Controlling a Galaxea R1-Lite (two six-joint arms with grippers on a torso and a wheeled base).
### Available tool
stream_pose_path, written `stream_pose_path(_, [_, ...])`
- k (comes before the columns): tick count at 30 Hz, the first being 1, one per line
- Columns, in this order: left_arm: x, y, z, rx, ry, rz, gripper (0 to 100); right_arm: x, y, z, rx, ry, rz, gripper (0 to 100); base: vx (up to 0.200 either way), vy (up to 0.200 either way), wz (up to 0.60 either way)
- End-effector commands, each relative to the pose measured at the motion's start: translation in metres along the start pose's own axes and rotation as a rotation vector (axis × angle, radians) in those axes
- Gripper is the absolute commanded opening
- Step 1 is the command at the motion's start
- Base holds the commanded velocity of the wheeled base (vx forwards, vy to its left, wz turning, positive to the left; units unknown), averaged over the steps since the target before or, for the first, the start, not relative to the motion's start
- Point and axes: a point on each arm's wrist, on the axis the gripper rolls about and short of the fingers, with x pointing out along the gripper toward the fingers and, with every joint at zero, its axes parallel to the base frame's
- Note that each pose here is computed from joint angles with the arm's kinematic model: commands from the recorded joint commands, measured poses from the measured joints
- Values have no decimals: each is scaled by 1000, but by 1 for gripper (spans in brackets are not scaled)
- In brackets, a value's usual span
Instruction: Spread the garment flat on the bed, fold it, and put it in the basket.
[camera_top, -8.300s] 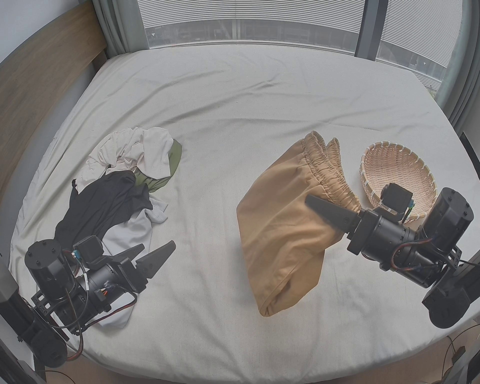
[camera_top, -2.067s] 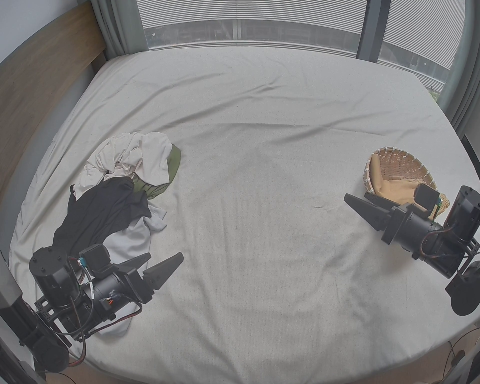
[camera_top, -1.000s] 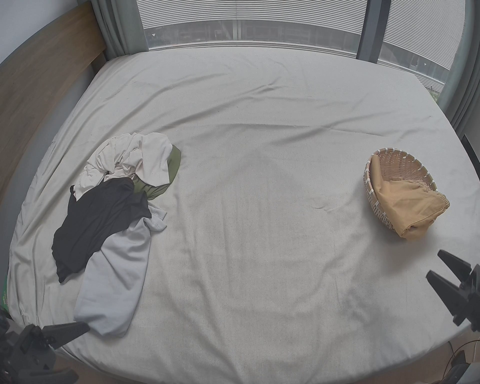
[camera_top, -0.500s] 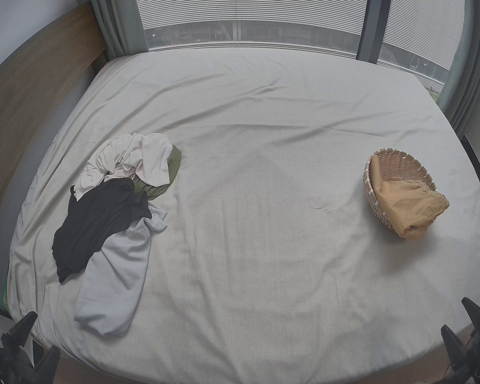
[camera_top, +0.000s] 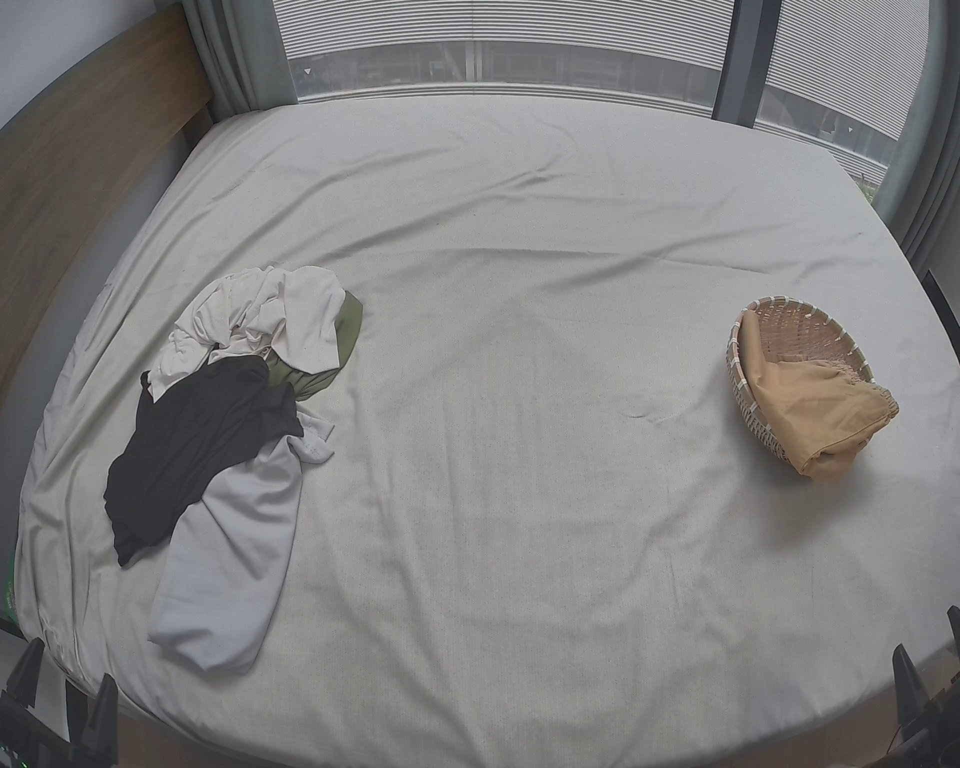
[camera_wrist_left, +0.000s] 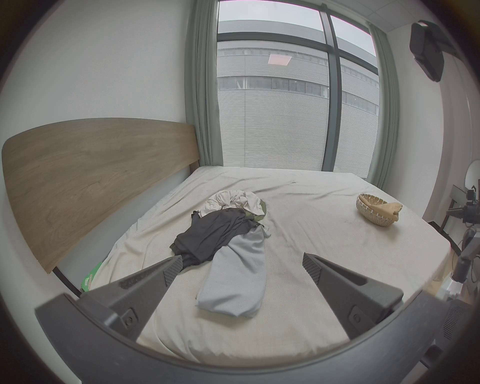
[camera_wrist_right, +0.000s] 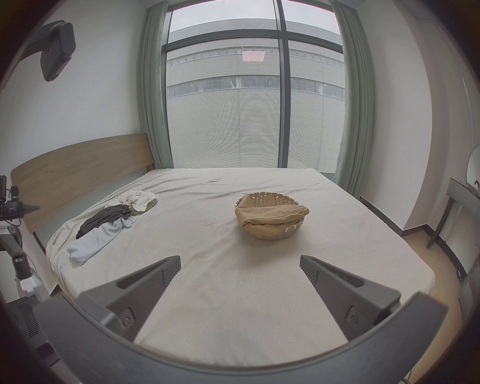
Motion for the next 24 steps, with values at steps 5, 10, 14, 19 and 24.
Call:
stream_pose_path(5, [-1, 0, -6, 9, -18, 5, 100, 1, 0, -5, 5, 11, -4, 100, 0, 0, 0])
stream_pose_path(10, [-1, 0, -6, 11, -18, 5, 100, 1, 0, -5, 7, 11, -5, 100, 0, 0, 0])
stream_pose_path(14, [-1, 0, -6, 11, -18, 5, 100, 1, 0, -5, 5, 11, -5, 100, 0, 0, 0])
stream_pose_path(19, [-1, 0, -6, 11, -18, 5, 100, 1, 0, -5, 4, 11, -5, 100, 0, 0, 0])
stream_pose_path(24, [-1, 0, -6, 11, -18, 5, 100, 1, 0, -5, 4, 11, -4, 100, 0, 0, 0])
